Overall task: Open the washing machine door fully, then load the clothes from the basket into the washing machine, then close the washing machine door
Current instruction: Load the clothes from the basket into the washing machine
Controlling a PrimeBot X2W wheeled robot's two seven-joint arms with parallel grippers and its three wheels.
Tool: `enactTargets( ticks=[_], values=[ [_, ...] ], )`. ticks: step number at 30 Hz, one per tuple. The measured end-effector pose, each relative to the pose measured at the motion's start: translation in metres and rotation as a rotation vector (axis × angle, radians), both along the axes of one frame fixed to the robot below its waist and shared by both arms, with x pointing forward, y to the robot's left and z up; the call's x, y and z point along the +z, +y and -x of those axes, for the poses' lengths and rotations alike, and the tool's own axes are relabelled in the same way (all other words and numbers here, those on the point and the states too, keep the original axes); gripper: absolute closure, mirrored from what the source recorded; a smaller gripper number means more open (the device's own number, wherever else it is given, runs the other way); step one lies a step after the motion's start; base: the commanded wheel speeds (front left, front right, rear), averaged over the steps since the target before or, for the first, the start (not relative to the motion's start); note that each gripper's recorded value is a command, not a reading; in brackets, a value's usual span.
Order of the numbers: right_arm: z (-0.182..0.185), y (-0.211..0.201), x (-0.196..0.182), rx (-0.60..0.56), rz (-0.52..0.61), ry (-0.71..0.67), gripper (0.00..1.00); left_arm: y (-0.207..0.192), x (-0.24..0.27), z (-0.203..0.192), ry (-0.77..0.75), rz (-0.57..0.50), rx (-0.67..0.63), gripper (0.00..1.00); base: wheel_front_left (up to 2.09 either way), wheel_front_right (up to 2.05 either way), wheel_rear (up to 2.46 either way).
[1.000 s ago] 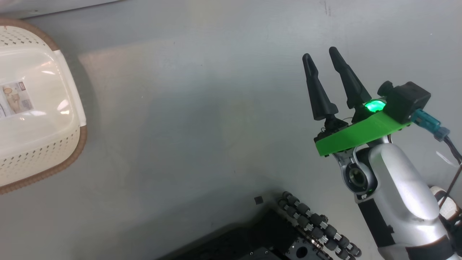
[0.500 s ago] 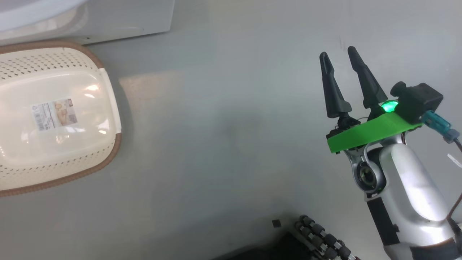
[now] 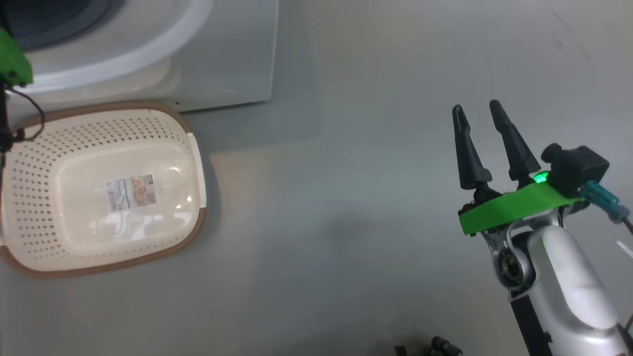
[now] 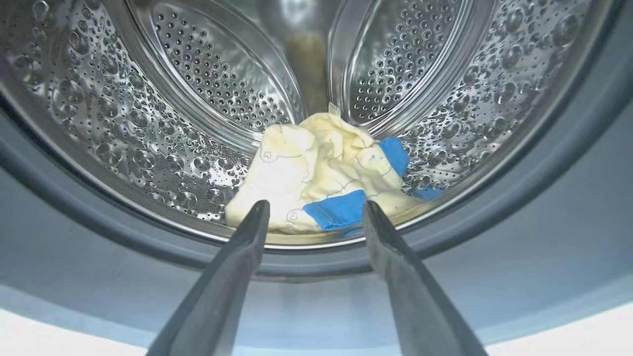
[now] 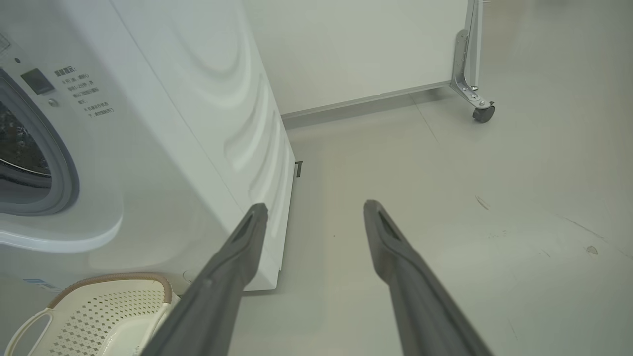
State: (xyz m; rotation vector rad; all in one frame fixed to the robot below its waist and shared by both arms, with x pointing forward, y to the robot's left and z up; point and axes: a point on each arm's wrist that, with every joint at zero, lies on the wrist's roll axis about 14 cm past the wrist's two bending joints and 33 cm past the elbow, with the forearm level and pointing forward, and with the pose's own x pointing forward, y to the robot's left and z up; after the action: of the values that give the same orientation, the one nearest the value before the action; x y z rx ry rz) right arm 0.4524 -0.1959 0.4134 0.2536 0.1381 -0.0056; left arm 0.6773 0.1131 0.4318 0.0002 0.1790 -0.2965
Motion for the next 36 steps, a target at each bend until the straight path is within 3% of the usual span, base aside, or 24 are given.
enactTargets(
  ticks=[14,18,27,36],
  values=[
    [0.03,-0.007,0.055,-0.021,0.014,-0.122,0.0,0.01,0.048,0.115,-0.1,0.074,-0.036,0.0,0.0,0.0,0.0],
    [0.041,-0.005,0.066,-0.015,0.008,-0.149,0.0,0.015,0.062,0.151,-0.12,0.182,0.018,0.0,0.0,0.0,0.0],
    [0.067,0.01,0.089,0.03,-0.001,-0.212,0.0,0.03,0.076,0.235,-0.158,0.251,0.088,0.0,0.0,0.0,0.0],
    [0.083,0.033,0.103,0.1,-0.006,-0.253,0.0,0.05,0.083,0.288,-0.201,0.264,0.177,0.0,0.0,0.0,0.0]
  ],
)
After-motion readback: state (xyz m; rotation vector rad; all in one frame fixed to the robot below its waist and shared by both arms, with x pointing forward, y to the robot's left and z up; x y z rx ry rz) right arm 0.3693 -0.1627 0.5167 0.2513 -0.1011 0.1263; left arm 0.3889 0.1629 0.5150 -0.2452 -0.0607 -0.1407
